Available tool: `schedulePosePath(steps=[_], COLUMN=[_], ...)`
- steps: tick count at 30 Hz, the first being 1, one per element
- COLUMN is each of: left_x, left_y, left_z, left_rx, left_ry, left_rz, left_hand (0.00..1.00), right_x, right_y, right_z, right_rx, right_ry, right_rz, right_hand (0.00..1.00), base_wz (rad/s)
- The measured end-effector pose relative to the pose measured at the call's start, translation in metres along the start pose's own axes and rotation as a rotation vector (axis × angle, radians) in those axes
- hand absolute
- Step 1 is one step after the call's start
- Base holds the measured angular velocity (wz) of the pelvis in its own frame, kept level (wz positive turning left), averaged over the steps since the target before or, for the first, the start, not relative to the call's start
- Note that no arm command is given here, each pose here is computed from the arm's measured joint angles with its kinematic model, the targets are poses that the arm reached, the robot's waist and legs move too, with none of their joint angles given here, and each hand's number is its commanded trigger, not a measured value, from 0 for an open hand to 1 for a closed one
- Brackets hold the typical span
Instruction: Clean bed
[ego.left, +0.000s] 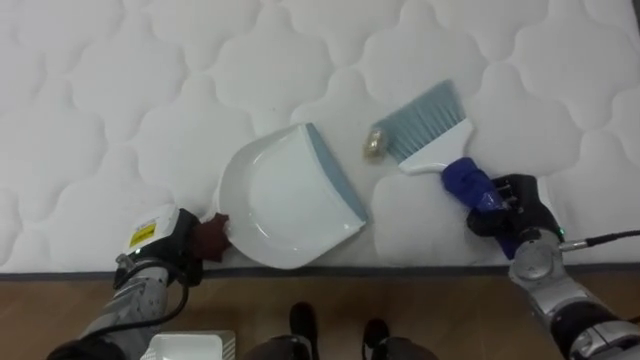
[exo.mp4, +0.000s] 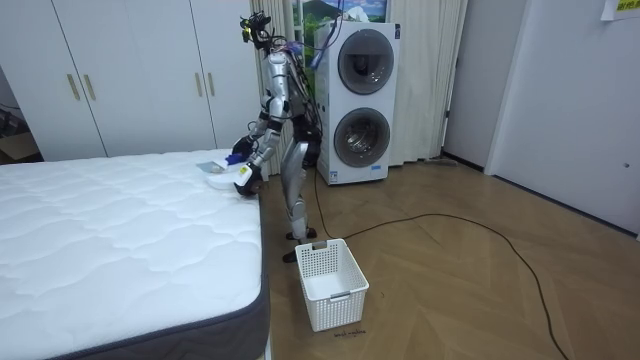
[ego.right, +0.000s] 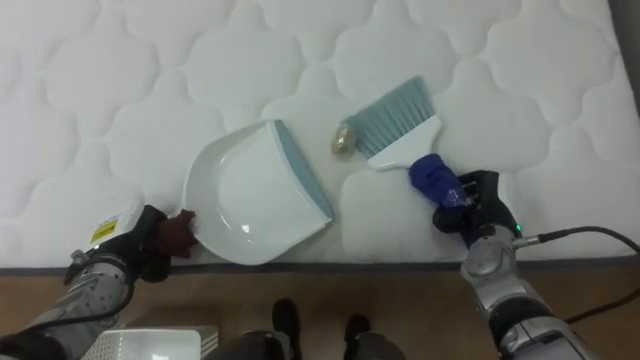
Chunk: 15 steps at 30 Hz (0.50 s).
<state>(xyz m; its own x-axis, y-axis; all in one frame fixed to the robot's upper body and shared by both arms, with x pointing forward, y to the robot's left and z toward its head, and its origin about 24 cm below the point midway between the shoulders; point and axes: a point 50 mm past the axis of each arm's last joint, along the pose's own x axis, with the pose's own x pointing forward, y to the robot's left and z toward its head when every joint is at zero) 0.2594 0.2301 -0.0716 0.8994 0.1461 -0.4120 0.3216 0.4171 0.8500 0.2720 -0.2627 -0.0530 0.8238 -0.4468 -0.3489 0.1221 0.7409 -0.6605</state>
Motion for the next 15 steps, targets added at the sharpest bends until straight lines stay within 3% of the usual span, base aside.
schedulePosePath(steps=[10, 15], left_x=[0.001, 0.004], left_y=[0.002, 0.010], left_z=[0.002, 0.004], left_rx=[0.004, 0.038], left_ry=[-0.007, -0.027], left_rz=[0.002, 0.020], left_hand=[1.00, 1.00], right_x=[0.002, 0.013], right_y=[-0.005, -0.030], right_z=[0.000, 0.006], right_rx=[-0.044, -0.229], right_ry=[-0.007, -0.050], right_rz=[-0.025, -0.056], right_hand=[1.00, 1.00], base_wz=[0.02, 0.02])
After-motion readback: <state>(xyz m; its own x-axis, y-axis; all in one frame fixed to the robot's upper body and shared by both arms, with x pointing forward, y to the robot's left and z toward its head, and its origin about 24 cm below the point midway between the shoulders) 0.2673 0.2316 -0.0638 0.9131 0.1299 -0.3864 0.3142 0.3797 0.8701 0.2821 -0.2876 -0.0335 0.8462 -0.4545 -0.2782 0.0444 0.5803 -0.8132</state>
